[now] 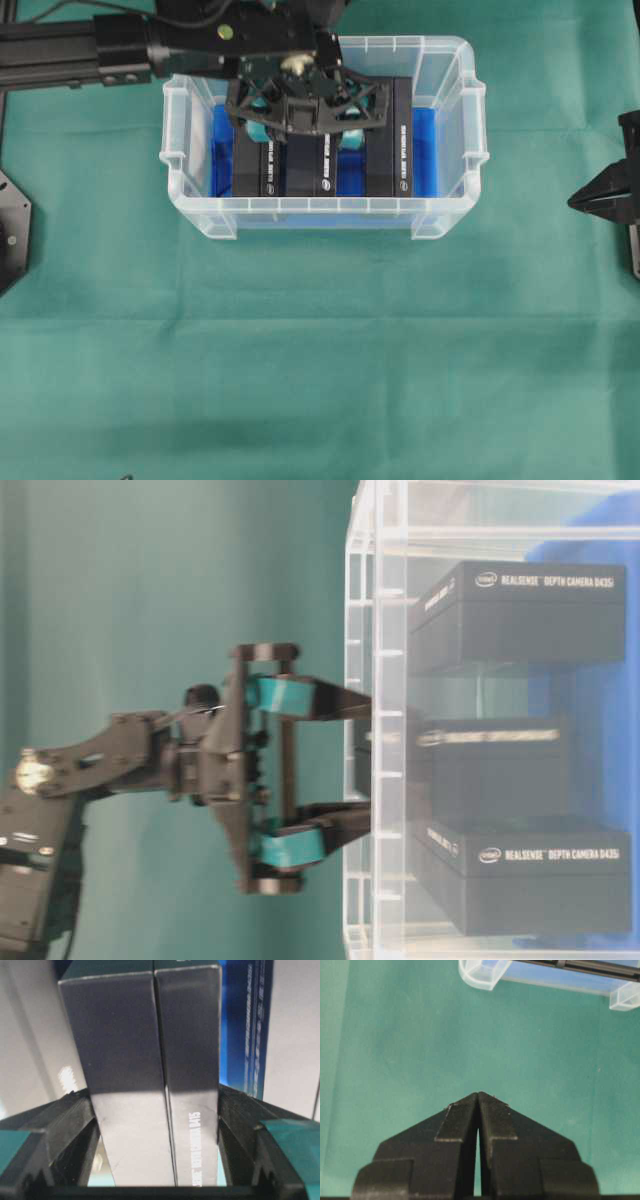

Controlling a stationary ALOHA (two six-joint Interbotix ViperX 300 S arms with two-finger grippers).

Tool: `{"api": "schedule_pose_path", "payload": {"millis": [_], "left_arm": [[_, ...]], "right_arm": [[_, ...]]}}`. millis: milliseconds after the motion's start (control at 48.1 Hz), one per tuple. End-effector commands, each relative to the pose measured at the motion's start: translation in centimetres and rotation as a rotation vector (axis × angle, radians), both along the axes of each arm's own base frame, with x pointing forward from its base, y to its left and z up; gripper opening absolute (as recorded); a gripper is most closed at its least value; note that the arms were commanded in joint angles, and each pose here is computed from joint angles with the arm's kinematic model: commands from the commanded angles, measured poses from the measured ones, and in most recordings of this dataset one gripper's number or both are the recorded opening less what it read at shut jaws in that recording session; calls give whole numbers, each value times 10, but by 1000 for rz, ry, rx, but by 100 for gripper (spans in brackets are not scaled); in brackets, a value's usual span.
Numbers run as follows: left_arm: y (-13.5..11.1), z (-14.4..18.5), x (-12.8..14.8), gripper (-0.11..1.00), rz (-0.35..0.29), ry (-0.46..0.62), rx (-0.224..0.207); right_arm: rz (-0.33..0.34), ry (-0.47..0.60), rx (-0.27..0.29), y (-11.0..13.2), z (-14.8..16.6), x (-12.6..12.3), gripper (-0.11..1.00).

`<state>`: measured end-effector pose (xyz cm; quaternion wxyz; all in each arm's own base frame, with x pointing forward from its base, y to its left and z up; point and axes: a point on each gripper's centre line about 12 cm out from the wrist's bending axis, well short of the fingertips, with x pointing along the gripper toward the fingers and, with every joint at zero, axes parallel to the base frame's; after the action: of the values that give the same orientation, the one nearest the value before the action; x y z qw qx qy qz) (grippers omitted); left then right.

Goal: Take the box out of the case with the left arm.
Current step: 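Close the left gripper on the middle black box, then lift the middle box up out of the case with the left gripper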

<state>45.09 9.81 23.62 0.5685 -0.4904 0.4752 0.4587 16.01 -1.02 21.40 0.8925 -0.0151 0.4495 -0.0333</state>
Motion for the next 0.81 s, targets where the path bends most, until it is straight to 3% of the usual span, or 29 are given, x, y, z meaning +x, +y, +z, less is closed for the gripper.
{"api": "schedule_pose_path", "payload": {"millis": [0, 270, 789], "left_arm": [[-2, 43, -1, 62, 12, -67, 13], [0, 85, 8, 62, 20, -148, 28], [2, 160, -6, 62, 40, -209, 49]], "right_arm": [[-4, -22, 0, 0, 9, 4, 0], [-3, -22, -1, 0, 9, 4, 0], [1, -15, -4, 0, 8, 4, 0]]}}
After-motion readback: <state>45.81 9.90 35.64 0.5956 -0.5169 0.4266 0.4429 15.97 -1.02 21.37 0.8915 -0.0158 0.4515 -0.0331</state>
